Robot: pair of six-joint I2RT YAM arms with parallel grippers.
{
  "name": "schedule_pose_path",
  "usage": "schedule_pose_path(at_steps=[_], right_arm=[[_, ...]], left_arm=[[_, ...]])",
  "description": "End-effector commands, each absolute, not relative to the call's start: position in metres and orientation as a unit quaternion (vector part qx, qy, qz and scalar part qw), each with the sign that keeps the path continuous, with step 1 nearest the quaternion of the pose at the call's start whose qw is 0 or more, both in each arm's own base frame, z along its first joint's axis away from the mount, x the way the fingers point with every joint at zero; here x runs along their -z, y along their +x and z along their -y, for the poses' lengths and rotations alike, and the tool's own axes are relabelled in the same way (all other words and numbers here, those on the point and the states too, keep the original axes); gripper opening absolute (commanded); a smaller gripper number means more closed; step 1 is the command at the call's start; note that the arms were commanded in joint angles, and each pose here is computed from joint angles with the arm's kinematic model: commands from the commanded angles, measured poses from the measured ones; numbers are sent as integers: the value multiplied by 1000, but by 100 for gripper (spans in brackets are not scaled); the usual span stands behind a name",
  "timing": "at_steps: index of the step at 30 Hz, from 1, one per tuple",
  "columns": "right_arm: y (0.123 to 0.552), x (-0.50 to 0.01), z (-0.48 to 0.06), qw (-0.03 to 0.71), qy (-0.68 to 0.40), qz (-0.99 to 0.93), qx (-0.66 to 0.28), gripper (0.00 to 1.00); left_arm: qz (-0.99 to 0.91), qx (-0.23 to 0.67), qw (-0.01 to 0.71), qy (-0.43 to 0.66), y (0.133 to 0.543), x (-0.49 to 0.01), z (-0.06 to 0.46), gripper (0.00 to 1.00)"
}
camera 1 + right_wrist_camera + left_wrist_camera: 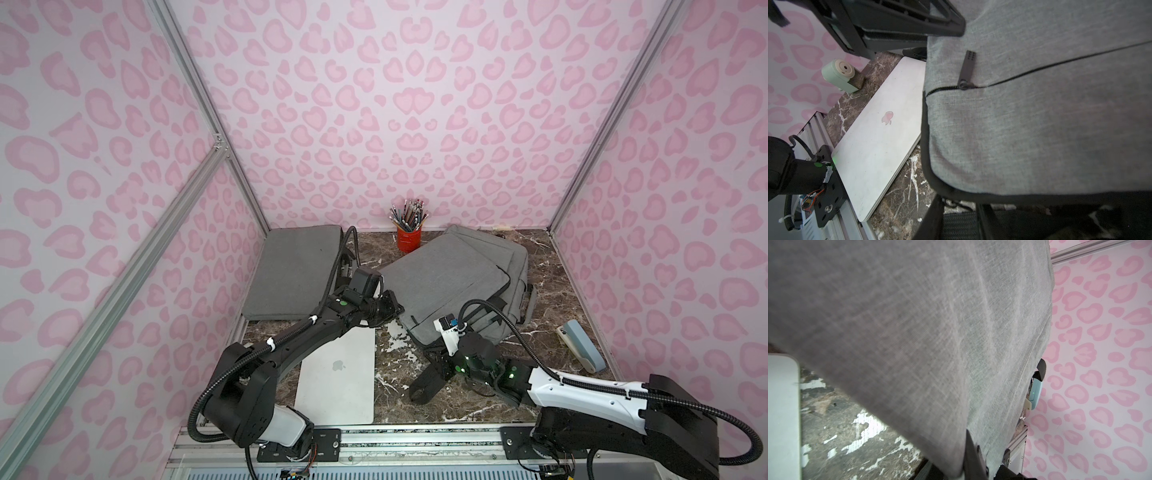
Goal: Open the zippered laptop bag and take out the laptop
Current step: Adjust the zippered laptop bag, then unzip the zipper on the zippered laptop bag.
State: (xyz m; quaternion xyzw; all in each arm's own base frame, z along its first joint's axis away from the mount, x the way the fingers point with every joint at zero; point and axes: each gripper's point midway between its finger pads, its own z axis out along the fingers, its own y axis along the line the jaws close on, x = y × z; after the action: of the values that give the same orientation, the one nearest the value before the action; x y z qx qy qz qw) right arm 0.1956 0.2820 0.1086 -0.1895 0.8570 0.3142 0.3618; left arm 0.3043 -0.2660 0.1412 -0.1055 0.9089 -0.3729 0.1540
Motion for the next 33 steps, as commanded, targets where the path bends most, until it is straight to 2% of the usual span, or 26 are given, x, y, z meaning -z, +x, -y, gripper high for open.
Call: schedule_pose_path(at_steps=[1, 6, 17, 24, 33], right_arm=[[195, -120, -289, 381, -203, -836, -340, 25], [193, -114, -291, 367, -209, -841, -339, 19], [195, -111, -286, 369, -199, -846, -329, 1], [192, -105, -275, 365, -188, -855, -318, 0], [198, -90, -249, 363, -161, -881, -258, 0]], left_arm=[[-894, 401, 180, -81, 314, -160, 277, 2], [-895, 401, 180, -81, 314, -159, 277, 2], [-895, 398, 183, -79, 313, -162, 275, 2], [-896, 395, 186, -78, 313, -164, 274, 2], [-897, 393, 191, -70, 314, -170, 274, 2]])
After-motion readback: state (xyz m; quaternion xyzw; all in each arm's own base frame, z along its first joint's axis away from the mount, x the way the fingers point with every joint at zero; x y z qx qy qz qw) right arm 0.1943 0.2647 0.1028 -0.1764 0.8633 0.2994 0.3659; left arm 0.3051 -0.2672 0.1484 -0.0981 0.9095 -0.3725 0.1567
